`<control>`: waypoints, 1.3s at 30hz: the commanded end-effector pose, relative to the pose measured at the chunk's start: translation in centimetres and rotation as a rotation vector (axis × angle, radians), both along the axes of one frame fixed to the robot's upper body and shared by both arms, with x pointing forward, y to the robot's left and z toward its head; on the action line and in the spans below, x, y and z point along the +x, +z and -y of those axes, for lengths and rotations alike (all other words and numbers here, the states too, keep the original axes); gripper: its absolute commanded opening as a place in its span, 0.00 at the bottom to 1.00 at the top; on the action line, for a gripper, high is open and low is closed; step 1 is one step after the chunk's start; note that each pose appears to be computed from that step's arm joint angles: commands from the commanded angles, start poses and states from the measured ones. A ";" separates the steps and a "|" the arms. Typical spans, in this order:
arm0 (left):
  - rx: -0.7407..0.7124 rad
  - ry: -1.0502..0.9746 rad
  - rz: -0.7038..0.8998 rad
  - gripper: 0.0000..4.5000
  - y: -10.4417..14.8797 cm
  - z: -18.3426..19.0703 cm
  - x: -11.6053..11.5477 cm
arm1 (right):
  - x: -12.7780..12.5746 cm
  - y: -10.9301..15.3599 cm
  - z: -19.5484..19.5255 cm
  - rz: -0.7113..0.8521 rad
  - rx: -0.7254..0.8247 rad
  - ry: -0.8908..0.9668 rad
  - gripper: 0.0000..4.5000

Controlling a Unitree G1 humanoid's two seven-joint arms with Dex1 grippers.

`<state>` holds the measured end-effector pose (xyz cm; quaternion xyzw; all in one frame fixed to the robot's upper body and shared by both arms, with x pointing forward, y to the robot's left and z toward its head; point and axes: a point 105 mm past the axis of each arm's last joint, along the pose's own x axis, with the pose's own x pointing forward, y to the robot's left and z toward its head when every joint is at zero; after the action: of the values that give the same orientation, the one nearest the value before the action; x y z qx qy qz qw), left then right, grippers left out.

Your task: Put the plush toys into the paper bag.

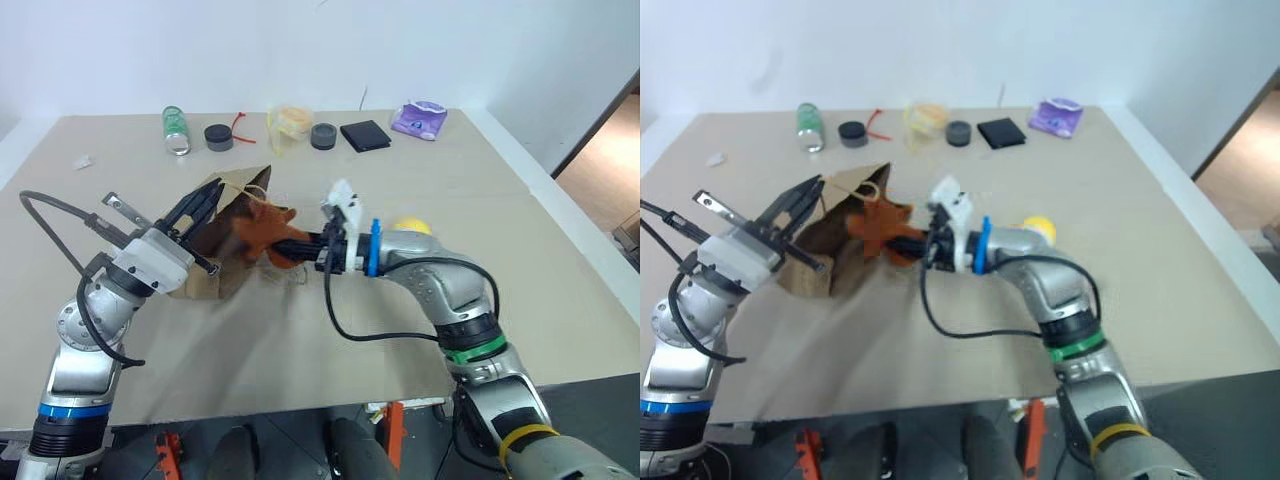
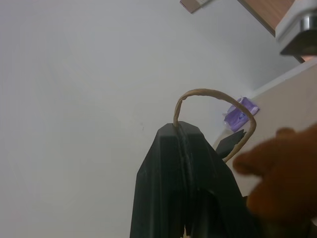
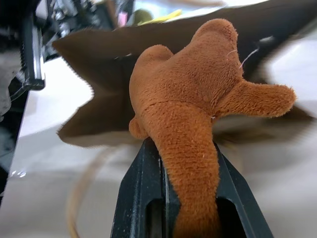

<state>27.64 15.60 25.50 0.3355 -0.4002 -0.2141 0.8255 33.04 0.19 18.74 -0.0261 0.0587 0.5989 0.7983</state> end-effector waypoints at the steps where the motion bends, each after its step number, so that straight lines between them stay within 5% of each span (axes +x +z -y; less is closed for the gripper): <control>1: -0.004 -0.024 0.053 0.00 1.1 0.8 -0.8 | 0.8 0.6 -2.6 0.034 -0.009 -0.001 0.04; 11: -0.007 -0.052 0.050 0.00 0.9 1.7 -0.9 | 1.8 1.5 -9.1 -0.015 0.069 -0.043 0.04; 17: -0.011 -0.040 0.050 0.00 0.9 1.5 -0.9 | 1.3 1.0 -9.7 -0.017 0.103 -0.049 0.04; 26: -0.033 0.015 0.071 0.00 1.6 0.1 -0.6 | 1.6 2.2 -4.0 0.071 0.112 -0.051 0.97; 34: -0.076 0.026 0.073 0.00 1.9 -0.6 -0.7 | 0.6 4.2 3.1 0.135 0.084 -0.022 1.00; 39: -0.085 0.068 0.048 0.00 1.4 -1.7 -0.7 | 6.3 2.5 12.2 0.106 -0.101 -0.432 1.00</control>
<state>27.57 16.53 25.97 0.3146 -0.4044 -0.1787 0.8400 37.58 -9.01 20.81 -0.0738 0.0458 0.4749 0.8757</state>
